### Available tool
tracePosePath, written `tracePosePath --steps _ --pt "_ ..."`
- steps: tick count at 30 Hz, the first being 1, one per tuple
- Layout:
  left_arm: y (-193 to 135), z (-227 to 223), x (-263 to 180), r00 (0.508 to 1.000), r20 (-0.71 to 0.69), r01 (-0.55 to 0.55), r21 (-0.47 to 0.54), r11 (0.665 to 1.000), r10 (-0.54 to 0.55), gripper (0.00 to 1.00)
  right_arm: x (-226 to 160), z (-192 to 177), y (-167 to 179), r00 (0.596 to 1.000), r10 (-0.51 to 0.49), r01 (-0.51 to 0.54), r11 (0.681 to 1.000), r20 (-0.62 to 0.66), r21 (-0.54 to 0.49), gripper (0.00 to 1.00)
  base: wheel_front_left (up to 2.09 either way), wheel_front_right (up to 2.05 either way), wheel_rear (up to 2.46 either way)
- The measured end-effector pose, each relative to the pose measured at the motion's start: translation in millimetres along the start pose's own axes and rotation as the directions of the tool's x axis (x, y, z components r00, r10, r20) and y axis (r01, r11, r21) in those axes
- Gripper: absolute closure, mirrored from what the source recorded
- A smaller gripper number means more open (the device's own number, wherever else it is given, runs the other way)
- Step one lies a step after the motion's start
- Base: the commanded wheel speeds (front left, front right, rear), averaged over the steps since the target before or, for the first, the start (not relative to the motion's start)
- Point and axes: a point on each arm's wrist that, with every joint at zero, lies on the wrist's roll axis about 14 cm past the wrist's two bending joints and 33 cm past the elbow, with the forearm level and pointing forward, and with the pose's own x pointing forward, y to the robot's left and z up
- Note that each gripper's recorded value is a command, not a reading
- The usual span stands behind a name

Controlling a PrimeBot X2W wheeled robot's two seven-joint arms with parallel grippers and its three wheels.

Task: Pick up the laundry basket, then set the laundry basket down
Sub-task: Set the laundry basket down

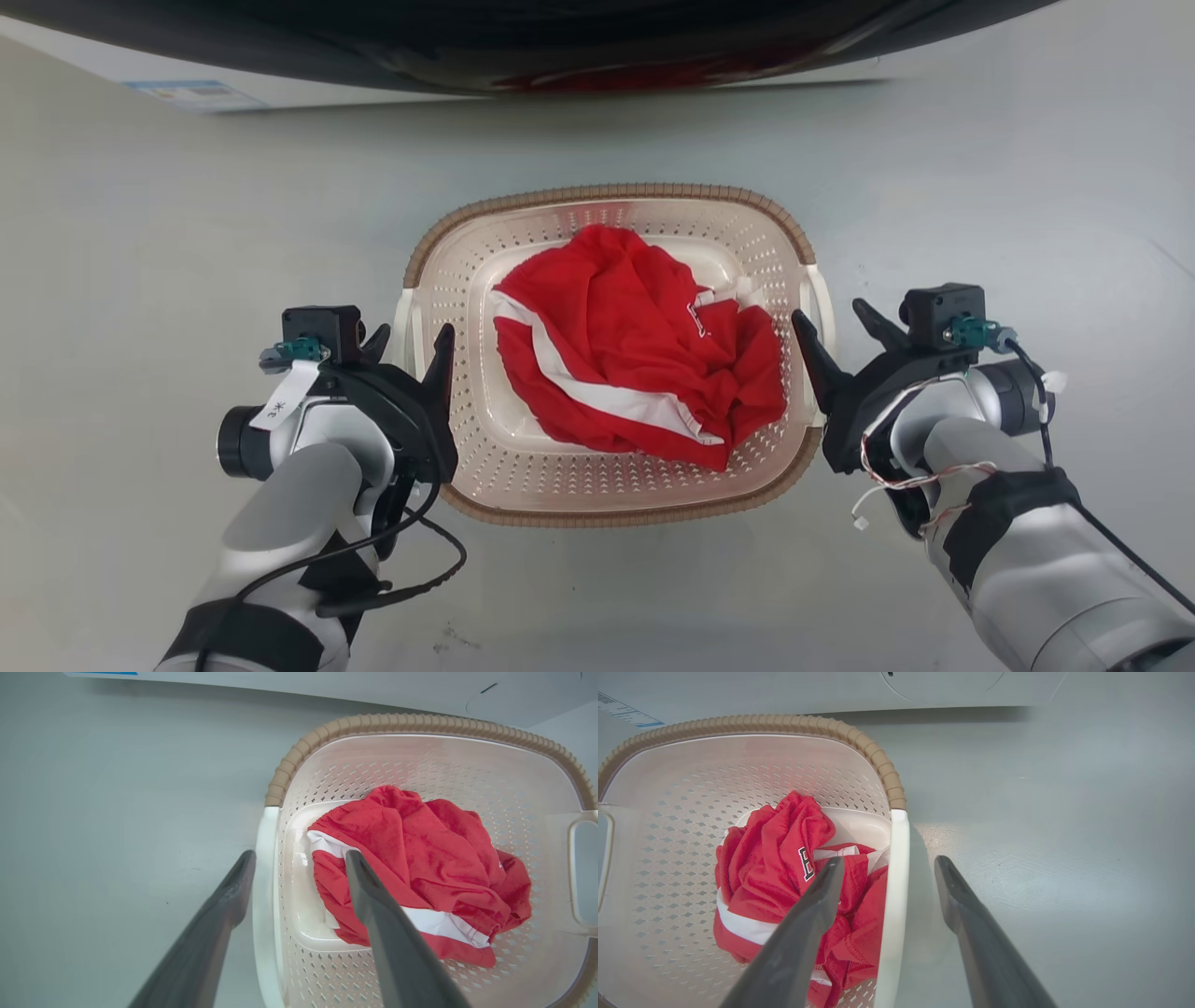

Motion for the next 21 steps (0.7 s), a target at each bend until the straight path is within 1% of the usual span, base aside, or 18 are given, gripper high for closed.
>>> tracePosePath --steps 8,15,21 --pt "1 17 -21 0.997 0.071 -0.006 0.037 0.999 0.003 0.00 -22 16 7 0.998 -0.002 0.002 1.000 0.063 -0.007 0.00 0.00 0.00 0.00" --pt "-9 26 -44 0.991 0.130 0.014 0.048 0.999 -0.020 0.00 -46 24 13 0.994 -0.008 0.008 1.000 0.105 -0.001 0.00 0.00 0.00 0.00" --pt "-19 38 -65 0.980 0.192 0.034 0.064 0.997 -0.046 0.00 -68 40 21 0.984 -0.011 0.005 1.000 0.176 0.029 0.00 0.00 0.00 0.00"
